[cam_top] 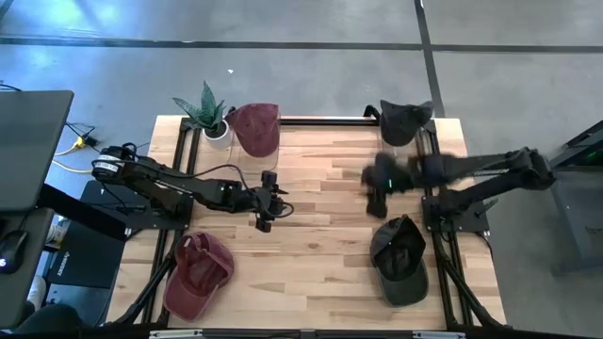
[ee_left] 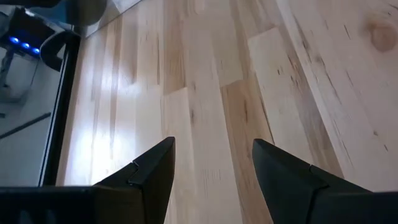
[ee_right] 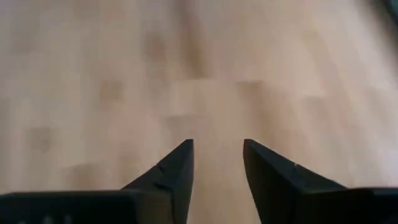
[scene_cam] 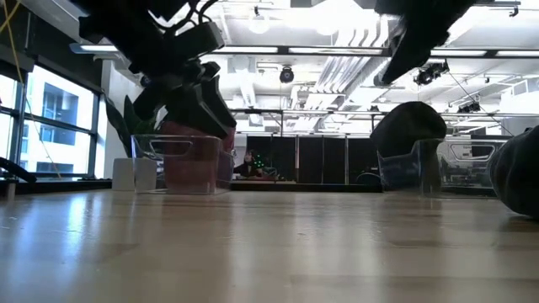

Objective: Pick & Place hat
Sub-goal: Put the black cap into the right transparent bin

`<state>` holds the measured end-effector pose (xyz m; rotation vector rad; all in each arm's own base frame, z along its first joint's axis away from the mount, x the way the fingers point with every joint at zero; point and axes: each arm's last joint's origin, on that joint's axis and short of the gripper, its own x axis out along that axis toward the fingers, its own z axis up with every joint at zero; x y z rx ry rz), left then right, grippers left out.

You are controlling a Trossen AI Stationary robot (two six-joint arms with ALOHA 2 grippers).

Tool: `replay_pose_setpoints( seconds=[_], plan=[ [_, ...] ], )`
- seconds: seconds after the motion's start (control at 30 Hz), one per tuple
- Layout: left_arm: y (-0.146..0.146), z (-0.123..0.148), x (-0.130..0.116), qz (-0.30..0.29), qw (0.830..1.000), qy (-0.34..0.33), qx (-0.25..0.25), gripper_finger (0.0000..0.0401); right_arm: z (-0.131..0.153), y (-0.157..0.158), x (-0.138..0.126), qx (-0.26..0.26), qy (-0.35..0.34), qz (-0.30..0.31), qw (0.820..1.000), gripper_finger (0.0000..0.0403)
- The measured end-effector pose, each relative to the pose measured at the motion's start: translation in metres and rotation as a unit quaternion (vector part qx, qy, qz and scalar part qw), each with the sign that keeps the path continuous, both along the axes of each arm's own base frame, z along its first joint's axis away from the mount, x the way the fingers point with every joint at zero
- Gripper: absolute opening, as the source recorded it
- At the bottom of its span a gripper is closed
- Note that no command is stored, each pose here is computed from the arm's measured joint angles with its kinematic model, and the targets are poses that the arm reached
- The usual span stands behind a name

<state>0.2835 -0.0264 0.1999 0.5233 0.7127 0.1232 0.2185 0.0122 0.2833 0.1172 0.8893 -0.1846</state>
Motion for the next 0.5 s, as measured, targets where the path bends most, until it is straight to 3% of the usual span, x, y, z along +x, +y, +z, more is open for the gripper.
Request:
replay_pose_setpoints(
  seconds=[0.13,0.3,0.43,0.5],
  plan=[
    [0.0,0.0,0.0,0.0,1.0,-0.001,-0.001,0.0204,0.0,0.057,0.003,0.064,-0.045,0.019,0.997,0.0105],
    [0.0,0.002,0.001,0.001,1.0,-0.013,-0.004,0.0204,0.003,0.109,-0.013,0.14,-0.052,0.01,0.989,0.0058],
    [-0.001,0.002,0.002,0.009,0.999,-0.024,-0.031,0.0204,-0.009,0.14,-0.027,0.24,-0.08,-0.013,0.967,0.0029],
    [-0.001,0.002,0.002,0.01,0.999,-0.026,-0.047,0.0204,-0.021,0.15,-0.031,0.262,-0.106,-0.004,0.959,0.0022]
  ],
)
